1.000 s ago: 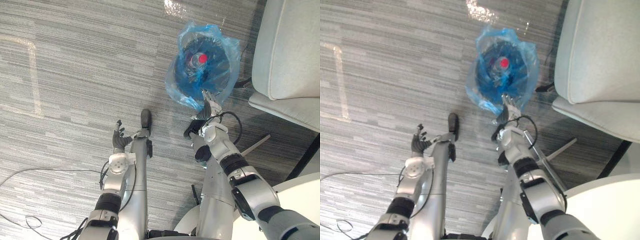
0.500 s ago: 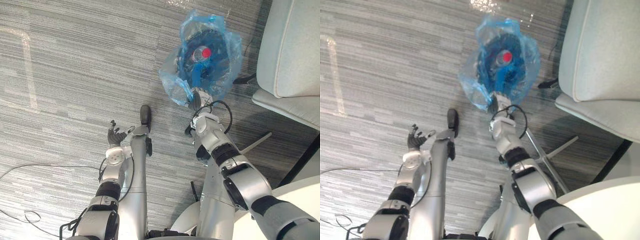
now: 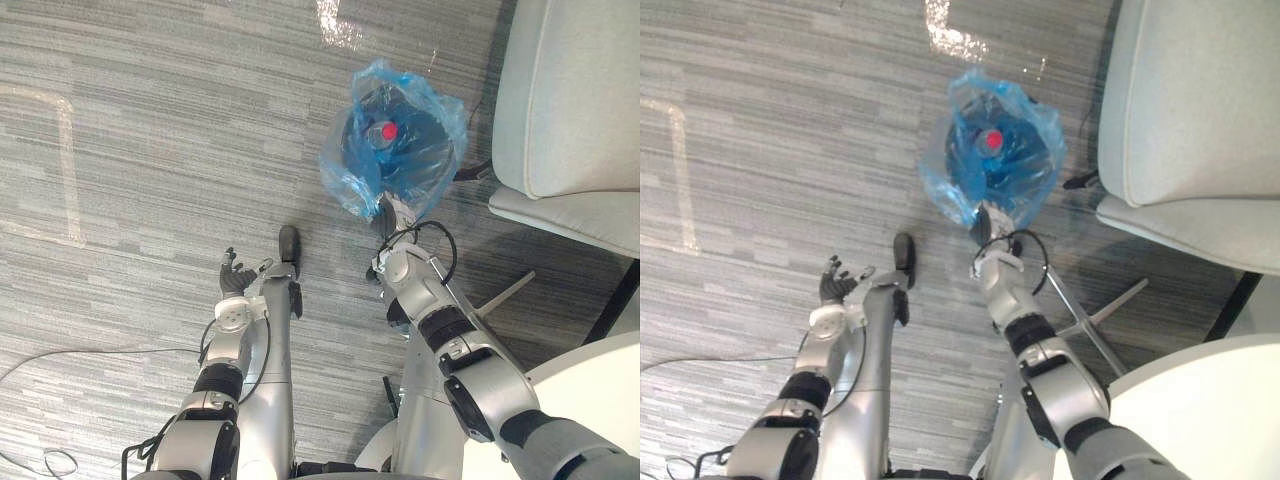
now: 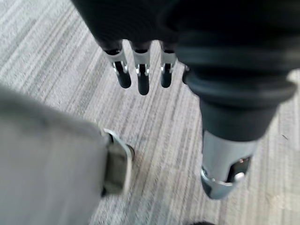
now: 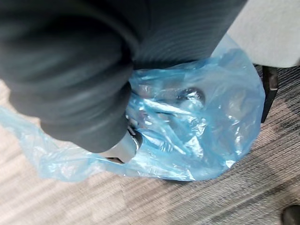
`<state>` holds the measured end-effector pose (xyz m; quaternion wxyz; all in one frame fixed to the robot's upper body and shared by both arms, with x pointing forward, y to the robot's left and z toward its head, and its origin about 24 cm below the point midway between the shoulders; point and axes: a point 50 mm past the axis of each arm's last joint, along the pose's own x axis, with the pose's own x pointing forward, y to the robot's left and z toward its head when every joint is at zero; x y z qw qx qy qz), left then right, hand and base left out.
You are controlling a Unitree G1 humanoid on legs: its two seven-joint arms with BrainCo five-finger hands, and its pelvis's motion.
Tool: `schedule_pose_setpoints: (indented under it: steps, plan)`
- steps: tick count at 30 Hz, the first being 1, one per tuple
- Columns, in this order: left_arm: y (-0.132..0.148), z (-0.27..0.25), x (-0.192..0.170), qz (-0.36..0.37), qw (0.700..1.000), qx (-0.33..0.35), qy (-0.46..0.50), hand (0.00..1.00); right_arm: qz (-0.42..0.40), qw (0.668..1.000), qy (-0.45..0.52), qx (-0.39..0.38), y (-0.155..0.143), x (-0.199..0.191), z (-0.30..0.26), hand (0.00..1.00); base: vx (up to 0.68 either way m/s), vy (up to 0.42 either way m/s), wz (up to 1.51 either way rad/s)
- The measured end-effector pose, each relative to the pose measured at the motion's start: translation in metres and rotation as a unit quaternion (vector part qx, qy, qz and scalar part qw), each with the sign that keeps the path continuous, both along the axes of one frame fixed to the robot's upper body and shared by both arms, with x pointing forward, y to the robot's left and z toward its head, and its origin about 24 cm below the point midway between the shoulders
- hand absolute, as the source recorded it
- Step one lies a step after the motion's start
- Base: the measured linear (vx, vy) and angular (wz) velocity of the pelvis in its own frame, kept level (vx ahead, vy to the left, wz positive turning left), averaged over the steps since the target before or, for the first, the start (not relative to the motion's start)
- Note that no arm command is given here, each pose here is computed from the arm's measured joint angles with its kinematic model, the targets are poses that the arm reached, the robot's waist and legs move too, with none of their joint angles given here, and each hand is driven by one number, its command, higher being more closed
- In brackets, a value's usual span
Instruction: Gather rubbish on tea table into small bin, then transfer packed bag to large trash can.
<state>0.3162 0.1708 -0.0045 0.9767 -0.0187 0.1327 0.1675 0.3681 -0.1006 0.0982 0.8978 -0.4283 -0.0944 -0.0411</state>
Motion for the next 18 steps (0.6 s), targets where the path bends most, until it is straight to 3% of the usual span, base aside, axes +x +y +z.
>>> schedule_pose_setpoints:
  steps: [5,18]
  plan:
    - [-0.014,-0.015,-0.01,-0.024,0.999,-0.006,0.029,0.0,0.015,0.999,0.014,0.028,0.002,-0.015,-0.015,1.0,0.0,-0.001,0.01]
    - [-0.013,-0.071,-0.068,-0.074,0.986,0.043,0.145,0.0,0.106,0.98,0.104,0.134,0.033,-0.087,-0.069,1.0,0.08,-0.027,-0.01]
